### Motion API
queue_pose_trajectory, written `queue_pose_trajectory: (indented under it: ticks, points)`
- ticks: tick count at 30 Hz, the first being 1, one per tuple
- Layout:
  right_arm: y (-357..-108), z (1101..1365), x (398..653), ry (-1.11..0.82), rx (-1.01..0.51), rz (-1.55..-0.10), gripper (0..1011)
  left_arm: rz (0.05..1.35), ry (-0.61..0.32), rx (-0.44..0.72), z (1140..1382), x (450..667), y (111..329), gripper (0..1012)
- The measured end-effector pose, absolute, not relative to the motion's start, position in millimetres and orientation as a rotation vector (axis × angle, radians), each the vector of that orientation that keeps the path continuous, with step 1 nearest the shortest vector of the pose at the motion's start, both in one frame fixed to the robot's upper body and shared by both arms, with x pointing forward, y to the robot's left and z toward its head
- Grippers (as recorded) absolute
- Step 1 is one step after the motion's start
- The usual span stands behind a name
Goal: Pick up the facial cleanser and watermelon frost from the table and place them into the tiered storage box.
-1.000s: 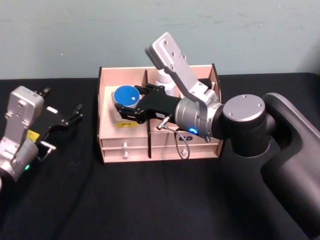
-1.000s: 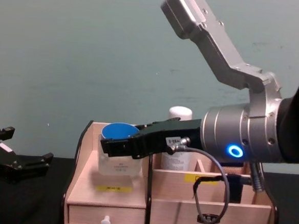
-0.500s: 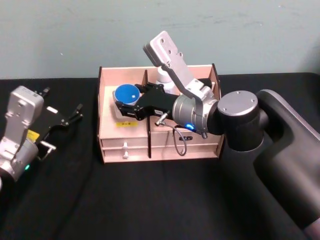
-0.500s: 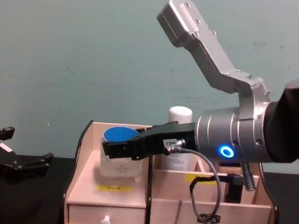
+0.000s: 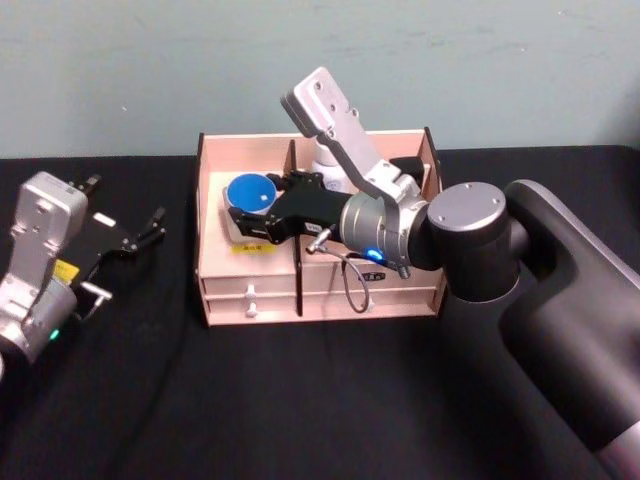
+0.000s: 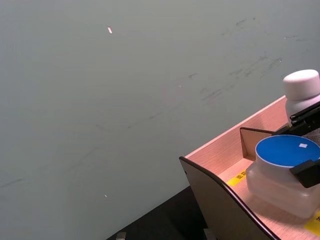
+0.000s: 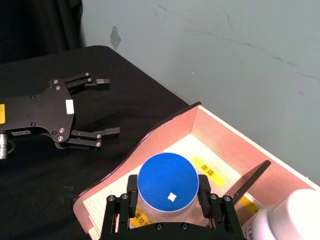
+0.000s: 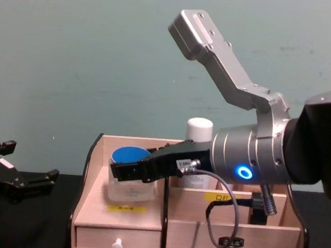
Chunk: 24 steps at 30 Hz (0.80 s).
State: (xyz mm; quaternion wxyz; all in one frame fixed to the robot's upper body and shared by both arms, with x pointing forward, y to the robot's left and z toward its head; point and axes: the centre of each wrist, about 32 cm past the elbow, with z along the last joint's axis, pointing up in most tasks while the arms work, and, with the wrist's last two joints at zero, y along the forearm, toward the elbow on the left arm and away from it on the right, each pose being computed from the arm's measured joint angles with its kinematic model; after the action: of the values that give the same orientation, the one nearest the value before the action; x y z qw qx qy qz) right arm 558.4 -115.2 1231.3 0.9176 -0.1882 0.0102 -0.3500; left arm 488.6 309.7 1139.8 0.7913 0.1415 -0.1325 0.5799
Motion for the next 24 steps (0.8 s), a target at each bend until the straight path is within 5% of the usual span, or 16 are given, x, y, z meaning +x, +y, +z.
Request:
queue_pose_trajectory:
  ticks: [19,24]
  points:
    - [-114.7,1230.5,558.6,0.028,-0.396,-0.720,724,1.248,-0.285,0.304,1139.8,488.6,309.7,1001]
    - [-114.9,1230.7,558.6,0.027,-0.395,-0.720,841,1.248,-0.285,0.304,1139.8,488.6,309.7,1001]
